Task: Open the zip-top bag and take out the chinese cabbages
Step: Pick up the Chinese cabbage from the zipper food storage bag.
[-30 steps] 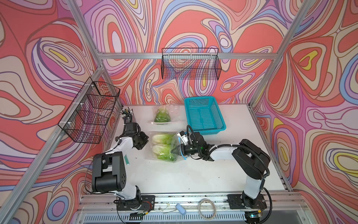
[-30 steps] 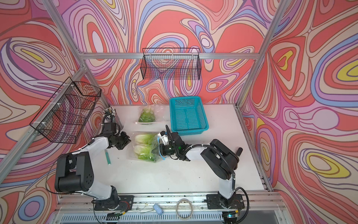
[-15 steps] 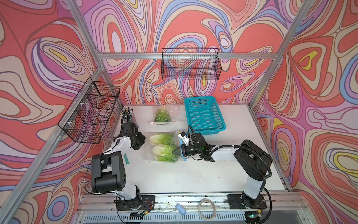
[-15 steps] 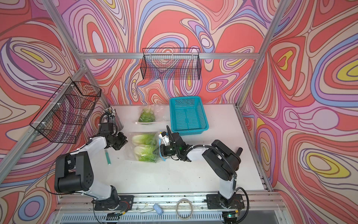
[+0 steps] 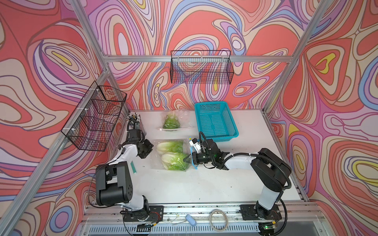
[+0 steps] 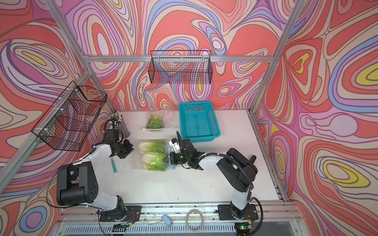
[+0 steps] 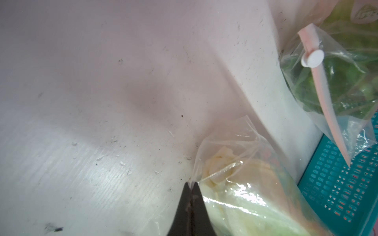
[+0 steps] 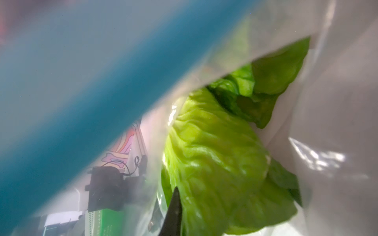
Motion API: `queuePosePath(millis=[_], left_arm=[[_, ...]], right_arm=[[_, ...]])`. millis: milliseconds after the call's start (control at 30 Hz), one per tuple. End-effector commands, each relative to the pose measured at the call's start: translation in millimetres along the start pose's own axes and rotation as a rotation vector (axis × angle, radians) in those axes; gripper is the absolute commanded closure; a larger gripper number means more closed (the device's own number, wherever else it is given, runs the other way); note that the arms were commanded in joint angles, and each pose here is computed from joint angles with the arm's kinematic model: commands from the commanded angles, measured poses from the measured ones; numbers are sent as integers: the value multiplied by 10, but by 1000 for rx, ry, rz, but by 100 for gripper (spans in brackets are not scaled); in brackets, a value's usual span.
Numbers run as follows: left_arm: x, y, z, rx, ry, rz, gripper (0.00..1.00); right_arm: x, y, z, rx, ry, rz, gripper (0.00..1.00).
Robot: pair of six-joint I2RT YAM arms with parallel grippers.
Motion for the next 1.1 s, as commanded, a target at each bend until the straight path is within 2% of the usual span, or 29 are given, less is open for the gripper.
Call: queuePosePath(millis=[0, 1067], left_arm=[[-141, -31, 211, 19, -122, 34, 100], [-188, 71, 409, 42, -215, 134, 100]], right_arm=[[-168, 63, 107, -43, -45, -26, 100], [-783, 46, 221, -111, -129, -203, 100]])
Point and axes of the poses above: each gripper's point midway between its finger pads, its own x axis out along the fingers, its own y axis along the line the jaws close on, z = x × y, the point moved 6 cm from there along -x, back along the fingers, and after that the axes turned 11 degrees about -x, right-handed, at the moved point
